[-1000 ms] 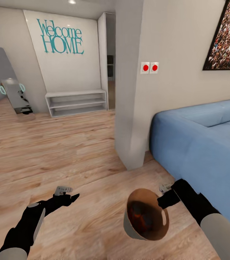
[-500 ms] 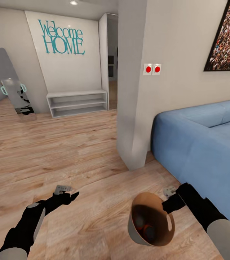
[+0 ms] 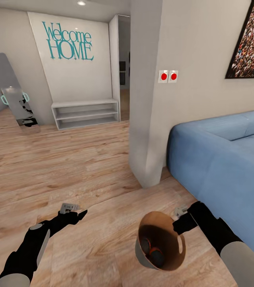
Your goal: Put the three can of soda from the living room inside the tash can in the kitchen.
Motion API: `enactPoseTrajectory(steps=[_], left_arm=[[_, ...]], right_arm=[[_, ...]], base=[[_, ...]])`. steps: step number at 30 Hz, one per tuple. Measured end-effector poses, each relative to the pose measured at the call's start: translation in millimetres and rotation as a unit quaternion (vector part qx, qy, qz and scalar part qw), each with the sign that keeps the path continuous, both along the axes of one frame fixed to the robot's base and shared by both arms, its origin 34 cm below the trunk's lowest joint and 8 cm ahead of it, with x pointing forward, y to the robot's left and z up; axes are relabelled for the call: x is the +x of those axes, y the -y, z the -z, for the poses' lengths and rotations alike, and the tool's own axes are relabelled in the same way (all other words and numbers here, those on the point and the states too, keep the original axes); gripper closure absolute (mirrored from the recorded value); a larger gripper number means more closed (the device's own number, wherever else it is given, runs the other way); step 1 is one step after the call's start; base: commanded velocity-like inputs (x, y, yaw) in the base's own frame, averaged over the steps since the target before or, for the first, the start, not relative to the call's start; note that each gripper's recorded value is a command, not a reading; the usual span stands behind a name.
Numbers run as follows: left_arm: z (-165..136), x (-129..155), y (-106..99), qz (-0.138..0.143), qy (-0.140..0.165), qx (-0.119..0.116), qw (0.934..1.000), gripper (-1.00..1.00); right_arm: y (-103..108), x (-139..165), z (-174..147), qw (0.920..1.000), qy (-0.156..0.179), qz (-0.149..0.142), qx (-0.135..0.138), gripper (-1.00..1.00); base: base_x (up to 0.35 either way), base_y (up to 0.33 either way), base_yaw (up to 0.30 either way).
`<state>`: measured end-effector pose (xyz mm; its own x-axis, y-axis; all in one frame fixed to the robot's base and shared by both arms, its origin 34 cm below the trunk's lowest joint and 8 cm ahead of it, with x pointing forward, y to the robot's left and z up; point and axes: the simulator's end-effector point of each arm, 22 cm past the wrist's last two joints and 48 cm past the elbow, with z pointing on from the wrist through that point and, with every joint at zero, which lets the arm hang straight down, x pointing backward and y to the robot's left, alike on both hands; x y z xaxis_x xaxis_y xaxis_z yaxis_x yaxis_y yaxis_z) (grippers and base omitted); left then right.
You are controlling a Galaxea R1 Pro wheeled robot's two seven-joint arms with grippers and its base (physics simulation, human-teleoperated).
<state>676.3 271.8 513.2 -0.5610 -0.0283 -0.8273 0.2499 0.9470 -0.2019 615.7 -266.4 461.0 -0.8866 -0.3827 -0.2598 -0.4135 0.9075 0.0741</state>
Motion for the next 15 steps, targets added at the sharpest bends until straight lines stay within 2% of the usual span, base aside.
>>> enactPoseTrajectory(steps=[4,8,15], left_arm=[[-1.3,1.2,-0.2,0.001,0.007,0.002,1.0000,-1.00],[-2.0,1.9,-1.1,0.001,0.013,0.005,0.9999,-1.00],[7.5,-0.4,-0.4,0.002,0.014,0.006,0.9999,-1.00]], right_arm=[[-11.5,-2.5,-1.2,0.9997,-0.008,0.007,0.022,1.00],[-8.3,-1.6,0.0,0.9999,-0.003,0.000,0.009,1.00],[-11.8,-4.6,8.7,0.9999,-0.006,0.001,0.015,1.00]], base=[[0.000,0.000,0.000],[0.000,0.000,0.000],[0.000,0.000,0.000]])
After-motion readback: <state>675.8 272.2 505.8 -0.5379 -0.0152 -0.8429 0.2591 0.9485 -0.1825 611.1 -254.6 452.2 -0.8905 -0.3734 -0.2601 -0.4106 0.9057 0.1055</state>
